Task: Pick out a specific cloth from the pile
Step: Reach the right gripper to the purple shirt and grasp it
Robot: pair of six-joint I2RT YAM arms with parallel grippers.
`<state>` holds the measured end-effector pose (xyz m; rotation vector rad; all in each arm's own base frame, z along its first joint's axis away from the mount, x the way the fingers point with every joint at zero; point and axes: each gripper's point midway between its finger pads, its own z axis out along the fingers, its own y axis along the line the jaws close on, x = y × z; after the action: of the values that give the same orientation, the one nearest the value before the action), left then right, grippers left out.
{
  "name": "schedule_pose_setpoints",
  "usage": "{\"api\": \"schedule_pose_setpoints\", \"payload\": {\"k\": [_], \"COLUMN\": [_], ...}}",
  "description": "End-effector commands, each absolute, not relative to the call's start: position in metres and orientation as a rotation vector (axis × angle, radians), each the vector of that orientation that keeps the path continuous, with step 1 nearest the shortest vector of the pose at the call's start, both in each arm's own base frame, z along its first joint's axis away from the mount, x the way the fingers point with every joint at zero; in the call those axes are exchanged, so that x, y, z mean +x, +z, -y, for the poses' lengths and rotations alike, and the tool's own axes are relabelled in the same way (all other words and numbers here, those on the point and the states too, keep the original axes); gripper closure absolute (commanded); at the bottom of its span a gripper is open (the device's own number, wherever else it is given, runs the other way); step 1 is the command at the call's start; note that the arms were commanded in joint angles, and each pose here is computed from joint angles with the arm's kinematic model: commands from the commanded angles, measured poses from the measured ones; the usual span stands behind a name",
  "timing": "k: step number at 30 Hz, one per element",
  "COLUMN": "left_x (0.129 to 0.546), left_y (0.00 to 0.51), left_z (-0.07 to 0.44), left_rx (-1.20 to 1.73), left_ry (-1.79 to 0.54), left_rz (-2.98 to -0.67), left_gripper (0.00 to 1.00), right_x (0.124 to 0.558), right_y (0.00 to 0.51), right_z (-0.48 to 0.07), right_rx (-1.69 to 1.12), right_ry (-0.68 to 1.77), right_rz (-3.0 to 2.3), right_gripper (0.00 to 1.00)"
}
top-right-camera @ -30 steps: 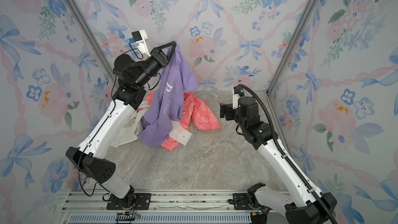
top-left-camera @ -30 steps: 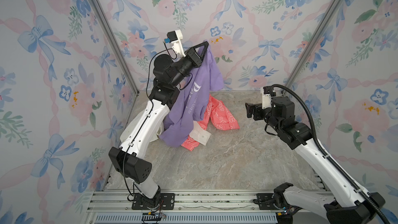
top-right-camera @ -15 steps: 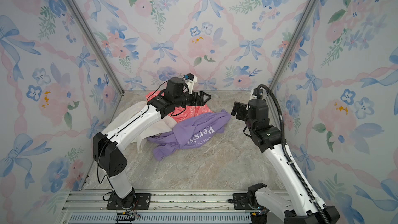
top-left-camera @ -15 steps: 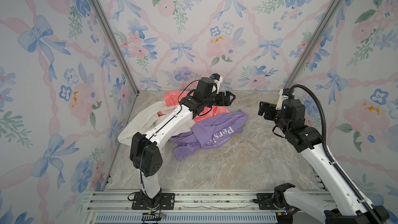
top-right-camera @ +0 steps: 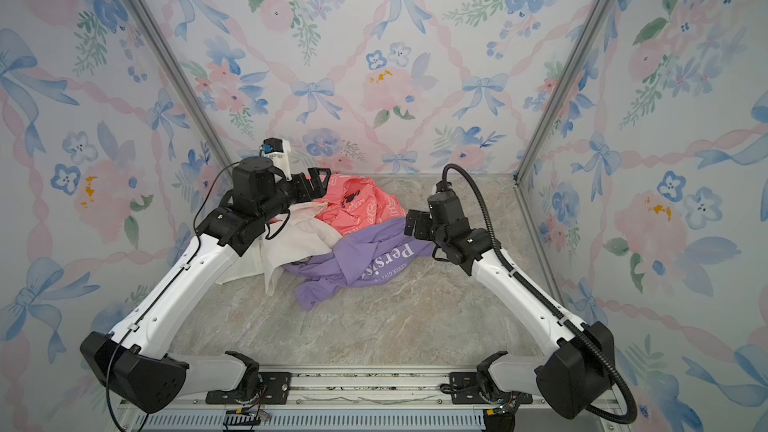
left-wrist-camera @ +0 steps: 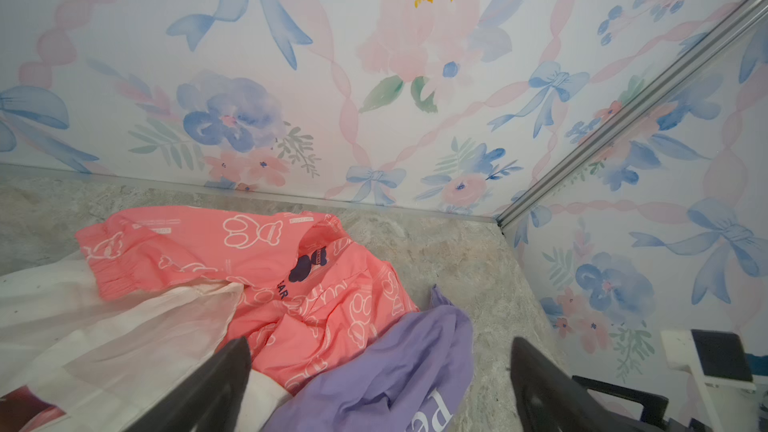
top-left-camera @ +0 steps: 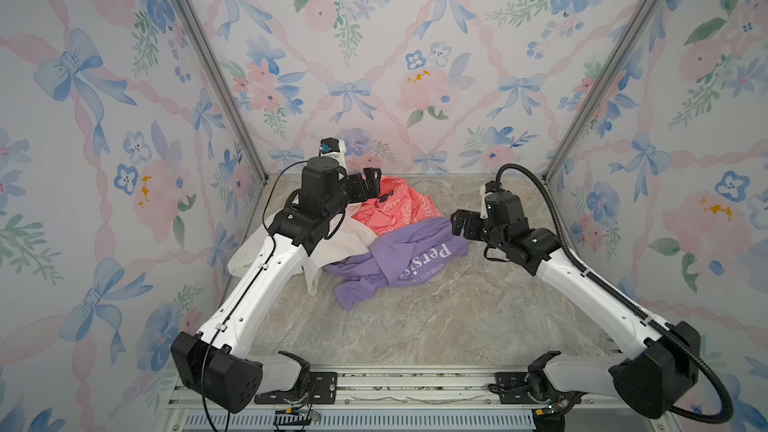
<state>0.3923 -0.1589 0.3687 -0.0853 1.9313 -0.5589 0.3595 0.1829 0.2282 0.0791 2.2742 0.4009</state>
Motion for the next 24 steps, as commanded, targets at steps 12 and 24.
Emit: {"api": "schedule_pose_setpoints", "payload": {"k": [12,24], "left_x": [0.364,0.357], "left_y": [0.352,0.355], "left_z": [0.124,0.117], "left_rx": [-0.235,-0.243], "left_ry": [-0.508,-0.507], "left_rz": [-1.928,-1.911], "left_gripper": [0.02,0.02], "right_x": [0.375,0.373], "right_y": [0.140,0.099], "right_z": [-0.293,-0.343], "right_rx": [0.377,0.521], "right_ry": [0.909,1.089], "right_rz": [-2.505,-2.556], "right_gripper": [0.26,0.50]}}
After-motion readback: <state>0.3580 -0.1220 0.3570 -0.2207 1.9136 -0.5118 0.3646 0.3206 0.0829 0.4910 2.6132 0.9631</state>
